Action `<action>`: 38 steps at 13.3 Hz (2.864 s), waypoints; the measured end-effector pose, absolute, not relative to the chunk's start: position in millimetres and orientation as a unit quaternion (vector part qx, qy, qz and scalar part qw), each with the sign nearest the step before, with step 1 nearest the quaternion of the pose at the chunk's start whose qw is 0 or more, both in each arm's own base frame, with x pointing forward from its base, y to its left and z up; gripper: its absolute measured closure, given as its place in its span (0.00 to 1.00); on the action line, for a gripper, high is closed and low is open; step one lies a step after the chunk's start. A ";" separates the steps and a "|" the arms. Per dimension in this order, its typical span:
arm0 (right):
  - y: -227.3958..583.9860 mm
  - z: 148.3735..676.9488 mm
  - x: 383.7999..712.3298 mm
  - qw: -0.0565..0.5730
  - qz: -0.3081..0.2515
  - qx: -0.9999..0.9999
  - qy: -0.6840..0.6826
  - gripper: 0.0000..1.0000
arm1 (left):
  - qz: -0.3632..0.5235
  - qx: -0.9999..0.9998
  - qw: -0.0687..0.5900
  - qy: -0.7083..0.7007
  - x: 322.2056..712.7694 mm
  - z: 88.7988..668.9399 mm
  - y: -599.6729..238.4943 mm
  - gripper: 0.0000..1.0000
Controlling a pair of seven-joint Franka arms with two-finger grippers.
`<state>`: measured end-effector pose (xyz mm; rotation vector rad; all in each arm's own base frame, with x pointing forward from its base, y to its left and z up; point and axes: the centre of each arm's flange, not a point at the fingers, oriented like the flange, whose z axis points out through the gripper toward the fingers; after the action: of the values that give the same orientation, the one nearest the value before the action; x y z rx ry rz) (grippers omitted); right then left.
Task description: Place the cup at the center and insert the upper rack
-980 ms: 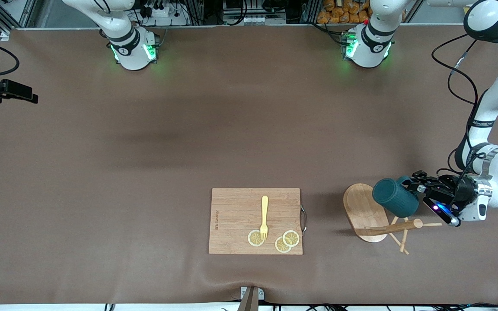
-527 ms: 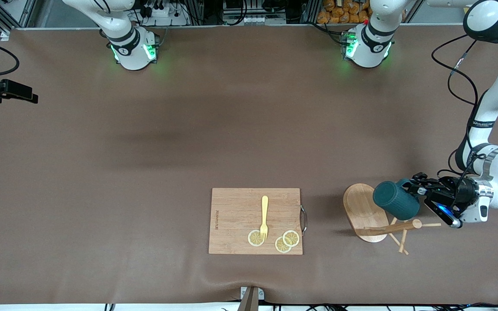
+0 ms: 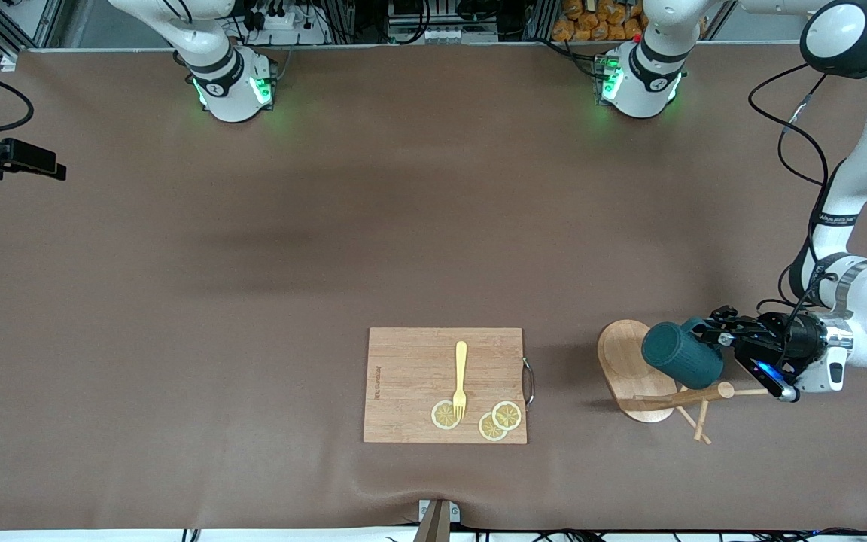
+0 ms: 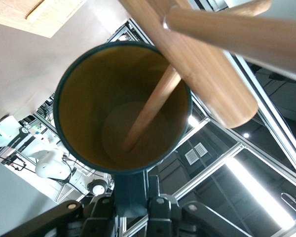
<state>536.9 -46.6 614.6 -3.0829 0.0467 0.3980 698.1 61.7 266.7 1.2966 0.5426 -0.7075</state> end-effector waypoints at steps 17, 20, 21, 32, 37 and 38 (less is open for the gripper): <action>-46.7 614.1 537.2 0.016 0.128 -0.992 0.015 0.00 | -0.321 0.576 0.710 0.249 703.9 277.7 63.9 0.40; -46.8 614.1 537.2 0.016 0.128 -0.992 0.015 0.00 | -0.322 0.571 0.713 0.249 706.6 285.6 64.7 0.39; -46.8 614.2 537.2 0.016 0.128 -0.992 0.015 0.00 | -0.320 0.571 0.715 0.247 707.5 289.8 65.8 0.37; -46.9 613.9 537.7 0.016 0.127 -0.992 0.015 0.00 | -0.279 0.651 0.671 0.219 702.1 412.6 70.2 0.00; -47.0 613.6 537.8 0.016 0.127 -0.992 0.015 0.00 | -0.215 0.773 0.562 0.201 673.8 513.9 58.9 0.00; -47.0 613.6 537.8 0.016 0.127 -0.992 0.015 0.00 | -0.202 0.793 0.540 0.198 667.4 531.1 54.3 0.00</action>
<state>537.8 -47.0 613.6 -3.0834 0.0480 0.3943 667.4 54.3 531.1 1.8843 0.4710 -0.4803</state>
